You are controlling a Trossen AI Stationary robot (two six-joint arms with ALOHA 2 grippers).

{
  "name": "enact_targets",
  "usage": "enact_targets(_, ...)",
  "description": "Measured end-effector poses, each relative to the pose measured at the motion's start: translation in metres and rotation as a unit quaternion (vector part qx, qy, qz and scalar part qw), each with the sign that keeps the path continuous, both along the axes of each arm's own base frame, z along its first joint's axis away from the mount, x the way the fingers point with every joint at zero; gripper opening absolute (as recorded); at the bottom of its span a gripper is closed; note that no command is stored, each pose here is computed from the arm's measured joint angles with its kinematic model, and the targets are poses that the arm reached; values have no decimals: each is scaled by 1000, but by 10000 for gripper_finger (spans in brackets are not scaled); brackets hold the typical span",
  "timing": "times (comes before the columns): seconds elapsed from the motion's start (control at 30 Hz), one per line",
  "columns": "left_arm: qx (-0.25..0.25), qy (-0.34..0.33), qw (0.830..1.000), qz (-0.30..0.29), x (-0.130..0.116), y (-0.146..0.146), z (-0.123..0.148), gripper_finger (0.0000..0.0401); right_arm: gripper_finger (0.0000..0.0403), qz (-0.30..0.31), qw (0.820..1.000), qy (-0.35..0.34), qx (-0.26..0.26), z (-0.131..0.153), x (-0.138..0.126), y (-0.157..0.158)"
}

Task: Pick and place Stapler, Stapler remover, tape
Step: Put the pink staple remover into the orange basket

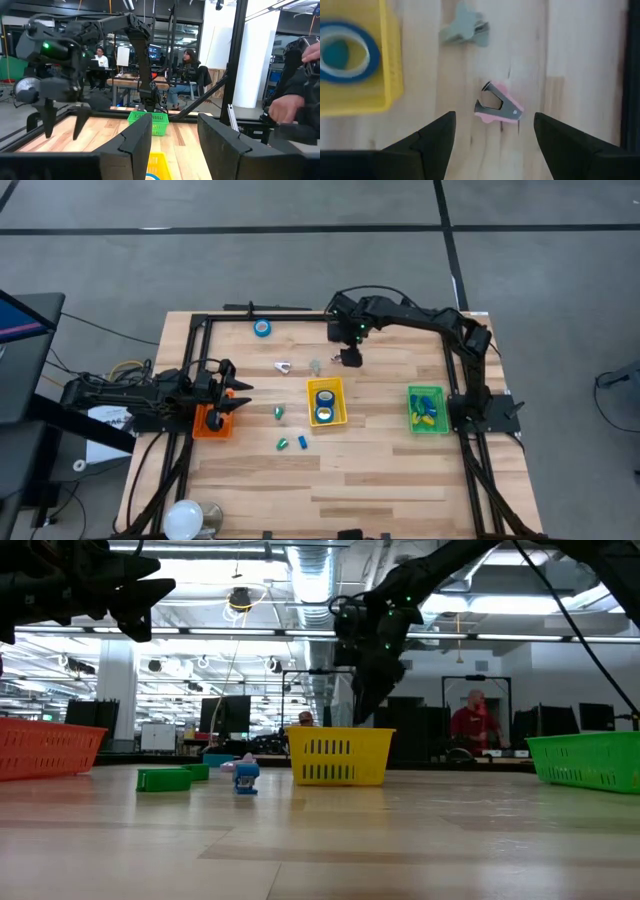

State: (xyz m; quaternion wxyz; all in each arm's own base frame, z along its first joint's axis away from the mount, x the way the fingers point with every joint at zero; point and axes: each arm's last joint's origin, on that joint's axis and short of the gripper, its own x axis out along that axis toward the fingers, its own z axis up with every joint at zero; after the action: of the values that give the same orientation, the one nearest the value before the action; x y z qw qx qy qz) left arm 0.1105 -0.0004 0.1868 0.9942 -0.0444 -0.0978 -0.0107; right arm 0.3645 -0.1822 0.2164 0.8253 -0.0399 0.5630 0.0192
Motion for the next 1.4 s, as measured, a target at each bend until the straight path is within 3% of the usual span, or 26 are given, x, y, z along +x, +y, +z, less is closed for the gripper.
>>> enact_targets(0.27,0,0,1000,0,0,0,0,150,260,115,993,2,-40,-22,0,8)
enact_targets(0.57,0,0,1000,0,0,0,0,150,260,249,965,25,-76,-41,-11,11)
enact_targets(0.83,0,0,1000,0,0,0,0,150,260,270,957,25,-107,-51,4,1)
enact_targets(0.97,0,5,1000,2,1,0,-1,150,258,263,959,58,-93,-64,5,-4)
enact_targets(1.13,-1,8,1000,5,1,0,-1,150,223,267,956,69,-100,-63,5,-5)
enact_targets(1.4,-1,19,1000,5,3,0,-3,150,115,267,956,72,-101,-63,4,-5)
